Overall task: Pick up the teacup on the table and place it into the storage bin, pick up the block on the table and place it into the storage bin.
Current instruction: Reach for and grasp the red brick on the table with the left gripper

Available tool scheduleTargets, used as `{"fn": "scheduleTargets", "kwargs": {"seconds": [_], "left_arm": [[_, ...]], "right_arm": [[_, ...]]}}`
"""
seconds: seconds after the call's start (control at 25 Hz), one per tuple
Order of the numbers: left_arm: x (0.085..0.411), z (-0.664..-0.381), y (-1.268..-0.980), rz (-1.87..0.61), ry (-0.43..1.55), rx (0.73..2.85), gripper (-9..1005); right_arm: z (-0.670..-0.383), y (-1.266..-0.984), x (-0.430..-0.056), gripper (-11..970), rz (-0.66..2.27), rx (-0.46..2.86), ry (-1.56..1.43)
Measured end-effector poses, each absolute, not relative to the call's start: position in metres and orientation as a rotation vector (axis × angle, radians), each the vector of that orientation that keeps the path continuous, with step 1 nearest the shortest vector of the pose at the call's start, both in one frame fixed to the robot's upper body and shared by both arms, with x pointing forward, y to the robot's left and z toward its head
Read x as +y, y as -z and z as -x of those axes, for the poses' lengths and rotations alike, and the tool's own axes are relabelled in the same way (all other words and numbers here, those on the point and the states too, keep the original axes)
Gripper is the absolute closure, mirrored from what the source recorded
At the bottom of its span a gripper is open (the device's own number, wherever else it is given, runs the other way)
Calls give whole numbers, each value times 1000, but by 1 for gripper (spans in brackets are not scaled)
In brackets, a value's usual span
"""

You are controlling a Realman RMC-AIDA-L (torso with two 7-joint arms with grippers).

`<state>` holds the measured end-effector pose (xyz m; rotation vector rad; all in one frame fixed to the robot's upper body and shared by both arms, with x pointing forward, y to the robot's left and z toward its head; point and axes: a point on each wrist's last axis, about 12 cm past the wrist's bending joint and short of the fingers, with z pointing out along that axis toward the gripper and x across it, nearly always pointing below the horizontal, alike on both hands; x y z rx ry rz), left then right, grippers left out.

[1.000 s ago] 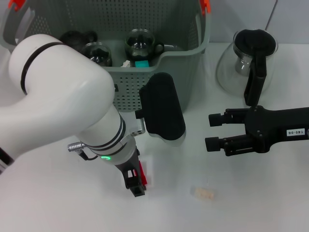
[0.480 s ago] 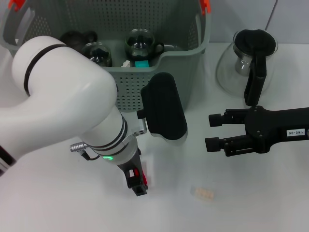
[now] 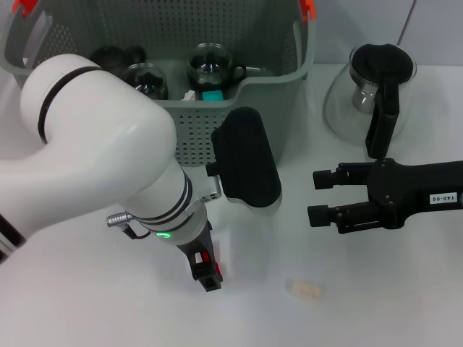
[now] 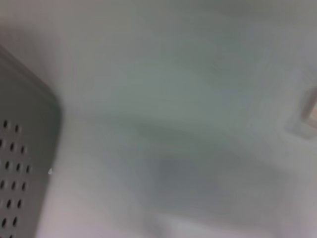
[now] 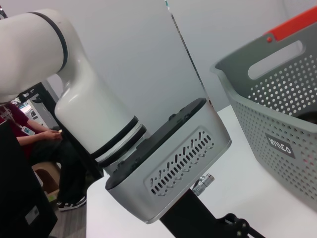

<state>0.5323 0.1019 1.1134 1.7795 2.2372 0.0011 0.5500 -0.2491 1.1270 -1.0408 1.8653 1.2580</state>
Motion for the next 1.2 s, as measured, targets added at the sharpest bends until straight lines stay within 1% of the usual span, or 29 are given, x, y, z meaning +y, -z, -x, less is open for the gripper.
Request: {"fn": "scheduleTargets", "kwargs": {"seconds": [1.2], "left_arm": [[99,-532,-1111,-1774,-23,2245,121]], "right_arm": [[-550,-1126,-249,63,1043,1866,-1257]]}}
